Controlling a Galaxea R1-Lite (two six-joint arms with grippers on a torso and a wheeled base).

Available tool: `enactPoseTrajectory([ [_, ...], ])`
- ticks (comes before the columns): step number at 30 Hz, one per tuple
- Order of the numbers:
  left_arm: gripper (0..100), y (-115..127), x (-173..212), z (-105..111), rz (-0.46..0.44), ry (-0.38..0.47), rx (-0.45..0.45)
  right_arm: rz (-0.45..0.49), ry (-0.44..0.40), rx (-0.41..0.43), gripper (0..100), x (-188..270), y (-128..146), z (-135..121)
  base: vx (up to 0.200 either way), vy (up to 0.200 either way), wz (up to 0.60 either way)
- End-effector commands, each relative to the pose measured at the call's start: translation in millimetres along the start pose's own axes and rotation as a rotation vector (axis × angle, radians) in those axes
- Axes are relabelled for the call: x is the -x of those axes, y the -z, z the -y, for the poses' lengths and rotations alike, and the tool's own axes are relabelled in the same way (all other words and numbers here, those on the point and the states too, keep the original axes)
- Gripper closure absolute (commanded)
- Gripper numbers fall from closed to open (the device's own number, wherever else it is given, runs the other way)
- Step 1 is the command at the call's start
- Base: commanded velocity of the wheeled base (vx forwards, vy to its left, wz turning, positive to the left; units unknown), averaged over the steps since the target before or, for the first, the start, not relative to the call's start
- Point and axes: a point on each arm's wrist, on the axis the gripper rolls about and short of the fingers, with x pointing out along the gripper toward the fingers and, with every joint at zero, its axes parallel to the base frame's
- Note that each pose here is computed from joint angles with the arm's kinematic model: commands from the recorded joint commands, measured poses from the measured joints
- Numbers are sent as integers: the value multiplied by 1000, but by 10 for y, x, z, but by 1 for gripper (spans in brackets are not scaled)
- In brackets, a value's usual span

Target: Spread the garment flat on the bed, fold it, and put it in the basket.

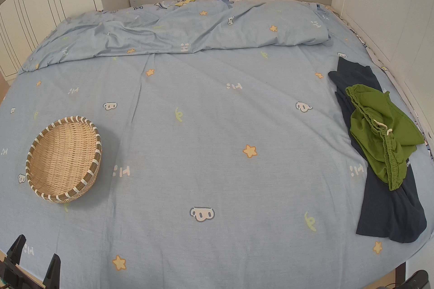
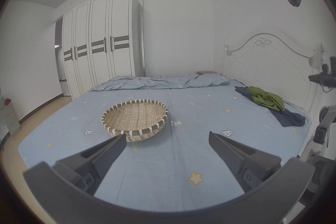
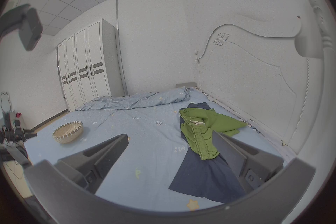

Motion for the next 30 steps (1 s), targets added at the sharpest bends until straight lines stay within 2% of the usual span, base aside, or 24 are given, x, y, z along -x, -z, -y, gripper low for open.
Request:
enactPoseTrajectory([
  [1, 0, 48, 0, 2, 0, 0, 0, -404, -28, -11, 0, -673, -611, -52, 0, 0, 0],
  [2, 0, 48, 0, 2, 0, 0, 0, -404, -28, -11, 0, -673, -611, -52, 0, 0, 0],
  [3, 0, 48, 0, 2, 0, 0, 0, -447, -12, -6, 0, -802, -597, -56, 0, 0, 0],
  [7, 0, 48, 0, 2, 0, 0, 0, -527, 53, 73, 0, -1299, -564, -30, 0, 0, 0],
  [10, 0, 48, 0, 2, 0, 0, 0, -593, 151, 132, 0, -1730, -467, 38, 0, 0, 0],
  [11, 0, 48, 0, 2, 0, 0, 0, -593, 151, 132, 0, -1730, -467, 38, 0, 0, 0],
  [12, 0, 48, 0, 2, 0, 0, 0, -632, 188, 173, 0, -2013, -401, 55, 0, 0, 0],
  [16, 0, 48, 0, 2, 0, 0, 0, -698, 263, 205, 0, -2538, -259, 107, 0, 0, 0],
  [20, 0, 48, 0, 2, 0, 0, 0, -722, 351, 243, 0, -2894, -171, 140, 0, 0, 0],
  [30, 0, 48, 0, 2, 0, 0, 0, -714, 438, 287, 0, -3336, -80, 183, 0, 0, 0],
])
